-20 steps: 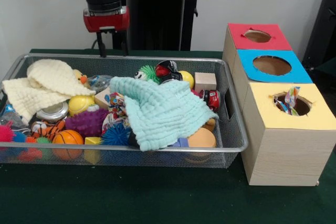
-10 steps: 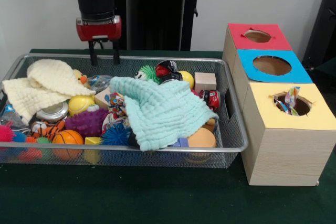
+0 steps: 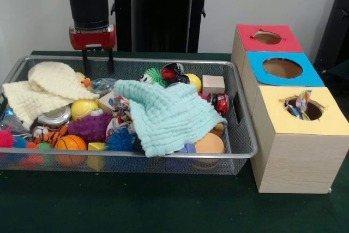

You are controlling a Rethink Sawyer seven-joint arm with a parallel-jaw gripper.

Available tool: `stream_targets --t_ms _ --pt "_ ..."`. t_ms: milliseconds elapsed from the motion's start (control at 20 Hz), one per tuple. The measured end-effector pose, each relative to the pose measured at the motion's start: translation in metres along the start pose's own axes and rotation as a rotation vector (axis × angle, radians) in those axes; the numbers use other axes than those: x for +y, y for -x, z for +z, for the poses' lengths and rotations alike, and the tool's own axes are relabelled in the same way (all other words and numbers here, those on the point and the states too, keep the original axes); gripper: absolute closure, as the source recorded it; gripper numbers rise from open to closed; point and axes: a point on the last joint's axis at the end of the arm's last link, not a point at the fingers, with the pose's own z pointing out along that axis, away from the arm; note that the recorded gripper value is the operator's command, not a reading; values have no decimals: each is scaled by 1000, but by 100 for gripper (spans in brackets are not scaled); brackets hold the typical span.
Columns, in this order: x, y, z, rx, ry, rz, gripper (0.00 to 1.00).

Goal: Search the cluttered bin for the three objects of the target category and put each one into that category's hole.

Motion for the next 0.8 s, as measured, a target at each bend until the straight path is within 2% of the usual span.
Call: stream_targets --t_ms 400,800 --pt "-5 -1 9 -4 -6 -19 0" --pt "-6 -1 35 -5 12 -25 0"
